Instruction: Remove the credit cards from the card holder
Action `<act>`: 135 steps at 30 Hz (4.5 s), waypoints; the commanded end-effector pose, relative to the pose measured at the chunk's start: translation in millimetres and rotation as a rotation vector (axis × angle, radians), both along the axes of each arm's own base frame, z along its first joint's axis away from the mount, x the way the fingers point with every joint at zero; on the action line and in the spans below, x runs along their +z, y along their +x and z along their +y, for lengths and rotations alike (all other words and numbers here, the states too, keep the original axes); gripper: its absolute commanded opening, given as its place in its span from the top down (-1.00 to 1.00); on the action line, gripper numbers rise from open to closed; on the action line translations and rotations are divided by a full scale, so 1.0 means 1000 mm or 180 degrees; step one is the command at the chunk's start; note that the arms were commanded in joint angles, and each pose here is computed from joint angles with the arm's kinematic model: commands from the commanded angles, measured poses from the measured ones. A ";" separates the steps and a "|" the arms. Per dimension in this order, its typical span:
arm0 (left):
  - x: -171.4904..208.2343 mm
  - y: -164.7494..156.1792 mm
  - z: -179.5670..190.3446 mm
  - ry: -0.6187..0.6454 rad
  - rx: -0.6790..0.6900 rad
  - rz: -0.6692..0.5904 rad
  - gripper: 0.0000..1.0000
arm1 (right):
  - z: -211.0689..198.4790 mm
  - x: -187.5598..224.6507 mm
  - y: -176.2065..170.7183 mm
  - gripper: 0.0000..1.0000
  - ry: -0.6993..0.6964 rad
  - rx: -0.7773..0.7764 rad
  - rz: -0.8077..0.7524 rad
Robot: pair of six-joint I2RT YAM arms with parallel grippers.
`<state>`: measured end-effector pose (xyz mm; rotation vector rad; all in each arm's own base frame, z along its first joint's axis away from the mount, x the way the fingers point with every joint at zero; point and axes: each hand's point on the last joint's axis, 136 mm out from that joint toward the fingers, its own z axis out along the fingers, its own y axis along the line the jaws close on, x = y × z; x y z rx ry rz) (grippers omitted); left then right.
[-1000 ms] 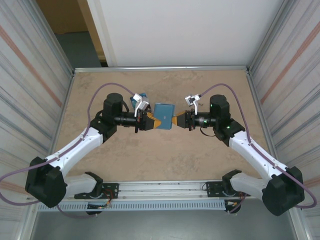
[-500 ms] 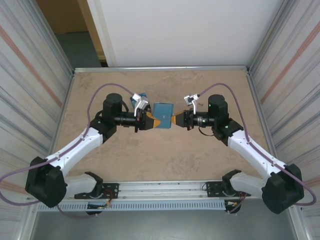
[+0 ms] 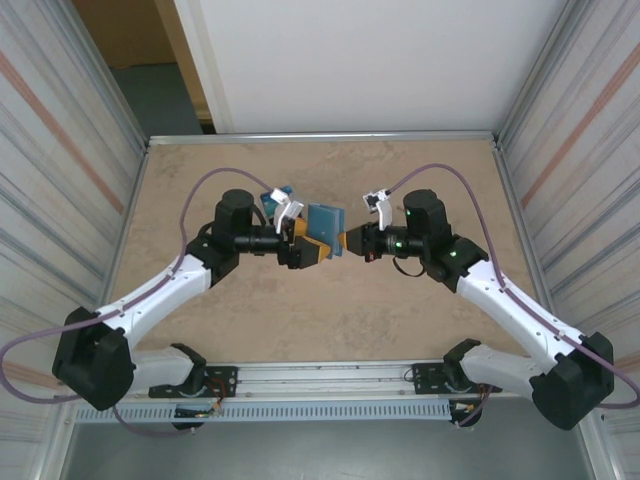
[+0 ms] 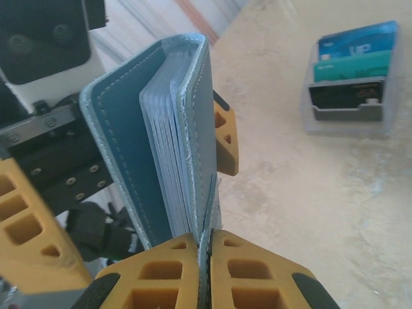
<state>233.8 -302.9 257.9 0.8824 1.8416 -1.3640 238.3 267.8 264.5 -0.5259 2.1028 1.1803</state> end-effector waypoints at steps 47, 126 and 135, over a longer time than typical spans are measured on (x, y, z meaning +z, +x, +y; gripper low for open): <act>-0.049 0.050 -0.020 0.0530 0.1096 -0.0050 0.86 | 0.007 0.006 0.017 1.00 -0.0309 -0.0460 0.0035; -0.016 0.038 -0.017 0.0007 0.0930 0.0220 1.00 | -0.017 -0.010 0.025 0.12 -0.0143 -0.0509 0.0130; -0.013 0.037 -0.018 -0.0028 0.0919 0.0231 1.00 | -0.010 -0.016 0.021 -0.54 -0.0211 -0.0386 0.0122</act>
